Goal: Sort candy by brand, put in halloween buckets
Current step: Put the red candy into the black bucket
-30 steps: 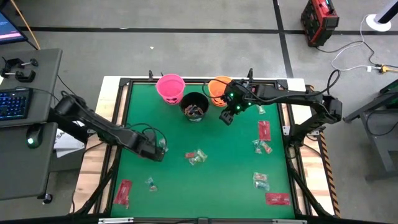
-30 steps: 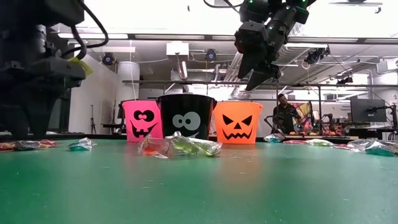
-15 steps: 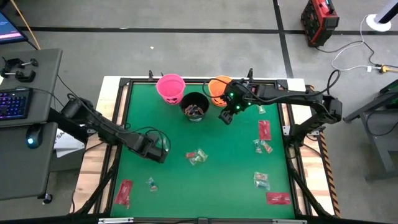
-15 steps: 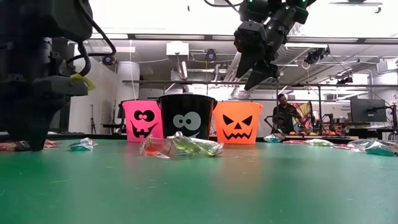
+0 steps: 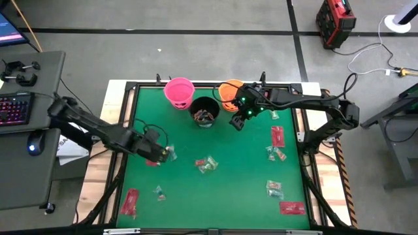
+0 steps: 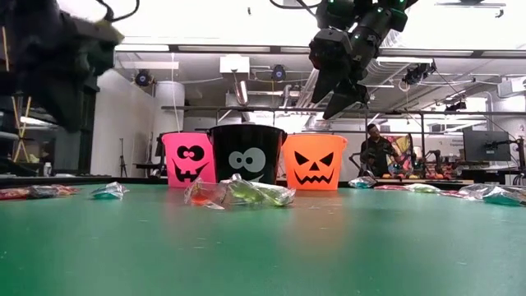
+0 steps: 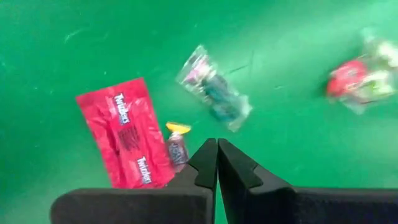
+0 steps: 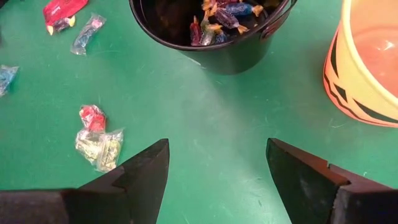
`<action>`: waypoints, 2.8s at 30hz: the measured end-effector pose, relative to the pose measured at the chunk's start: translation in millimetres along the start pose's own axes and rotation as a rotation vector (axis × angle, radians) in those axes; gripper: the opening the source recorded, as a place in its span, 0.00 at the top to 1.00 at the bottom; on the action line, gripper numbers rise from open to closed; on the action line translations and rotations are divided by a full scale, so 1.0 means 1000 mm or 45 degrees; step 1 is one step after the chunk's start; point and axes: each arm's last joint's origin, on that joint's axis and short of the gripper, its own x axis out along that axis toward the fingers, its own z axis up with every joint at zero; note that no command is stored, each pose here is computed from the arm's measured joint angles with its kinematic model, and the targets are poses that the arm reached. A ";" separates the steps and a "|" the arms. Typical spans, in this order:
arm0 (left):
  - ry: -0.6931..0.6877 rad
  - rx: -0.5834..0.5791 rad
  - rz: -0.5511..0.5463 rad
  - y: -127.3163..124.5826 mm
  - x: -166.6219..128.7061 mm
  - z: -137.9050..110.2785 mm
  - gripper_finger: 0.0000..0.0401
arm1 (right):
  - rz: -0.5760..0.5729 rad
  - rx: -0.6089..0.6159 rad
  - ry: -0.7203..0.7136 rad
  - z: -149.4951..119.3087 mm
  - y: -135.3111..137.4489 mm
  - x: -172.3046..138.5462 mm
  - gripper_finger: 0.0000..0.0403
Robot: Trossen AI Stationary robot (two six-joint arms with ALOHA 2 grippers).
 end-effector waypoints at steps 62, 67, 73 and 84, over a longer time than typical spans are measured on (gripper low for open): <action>0.214 0.111 0.399 0.009 0.060 -0.019 0.57 | 0.004 -0.003 -0.008 0.001 0.000 0.000 0.36; 0.131 0.096 0.358 0.006 0.058 -0.016 0.57 | -0.003 -0.006 -0.011 0.001 0.000 0.000 0.36; 0.077 0.125 0.350 0.006 0.059 -0.015 0.57 | -0.003 -0.006 -0.013 0.001 0.000 0.000 0.36; 0.124 0.099 0.266 0.007 0.069 -0.019 0.57 | -0.001 0.016 -0.023 0.002 0.000 0.000 0.36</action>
